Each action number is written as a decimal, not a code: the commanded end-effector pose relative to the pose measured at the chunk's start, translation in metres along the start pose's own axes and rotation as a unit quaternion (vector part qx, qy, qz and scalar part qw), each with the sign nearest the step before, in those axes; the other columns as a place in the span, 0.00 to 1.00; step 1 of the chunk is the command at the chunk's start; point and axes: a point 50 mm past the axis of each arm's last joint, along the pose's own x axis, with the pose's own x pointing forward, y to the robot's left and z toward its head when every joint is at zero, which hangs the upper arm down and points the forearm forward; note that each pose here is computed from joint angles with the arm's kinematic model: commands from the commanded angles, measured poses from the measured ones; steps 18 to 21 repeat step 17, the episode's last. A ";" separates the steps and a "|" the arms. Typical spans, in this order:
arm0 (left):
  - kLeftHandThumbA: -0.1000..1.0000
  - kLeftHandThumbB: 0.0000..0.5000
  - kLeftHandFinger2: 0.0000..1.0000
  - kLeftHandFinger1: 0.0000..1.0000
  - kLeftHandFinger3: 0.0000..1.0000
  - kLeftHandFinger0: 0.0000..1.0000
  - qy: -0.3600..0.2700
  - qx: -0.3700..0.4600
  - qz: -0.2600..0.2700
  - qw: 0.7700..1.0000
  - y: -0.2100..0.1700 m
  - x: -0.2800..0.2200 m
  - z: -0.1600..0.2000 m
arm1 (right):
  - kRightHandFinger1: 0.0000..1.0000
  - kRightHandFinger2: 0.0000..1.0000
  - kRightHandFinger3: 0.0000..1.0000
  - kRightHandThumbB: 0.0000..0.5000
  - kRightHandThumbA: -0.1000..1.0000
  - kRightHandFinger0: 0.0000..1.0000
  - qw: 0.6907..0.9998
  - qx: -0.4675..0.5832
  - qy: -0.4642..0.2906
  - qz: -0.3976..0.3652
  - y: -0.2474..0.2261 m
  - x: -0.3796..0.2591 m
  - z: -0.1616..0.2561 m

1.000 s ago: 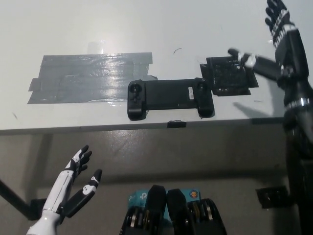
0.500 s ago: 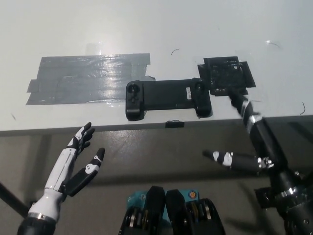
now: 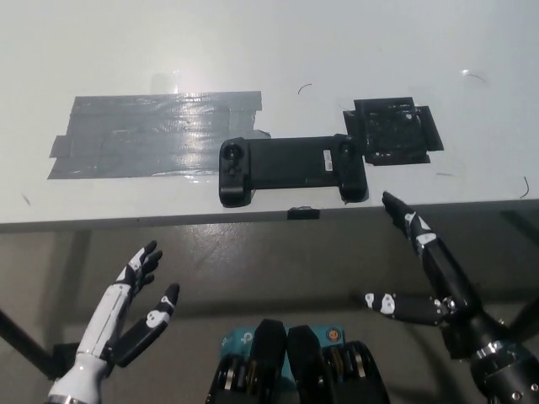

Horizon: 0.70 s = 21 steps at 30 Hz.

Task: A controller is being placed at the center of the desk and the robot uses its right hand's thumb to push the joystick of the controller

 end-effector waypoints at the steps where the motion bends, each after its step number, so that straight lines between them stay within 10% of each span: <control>1: 0.63 0.13 1.00 1.00 1.00 1.00 -0.023 0.005 -0.004 1.000 0.001 -0.004 0.008 | 1.00 1.00 1.00 0.53 1.00 1.00 1.000 -0.012 -0.028 0.008 0.003 -0.002 0.005; 21: 0.61 0.13 1.00 1.00 1.00 1.00 -0.014 0.005 -0.003 1.000 -0.001 -0.019 -0.001 | 1.00 1.00 1.00 0.48 1.00 1.00 1.000 -0.013 -0.010 0.020 0.012 -0.010 -0.006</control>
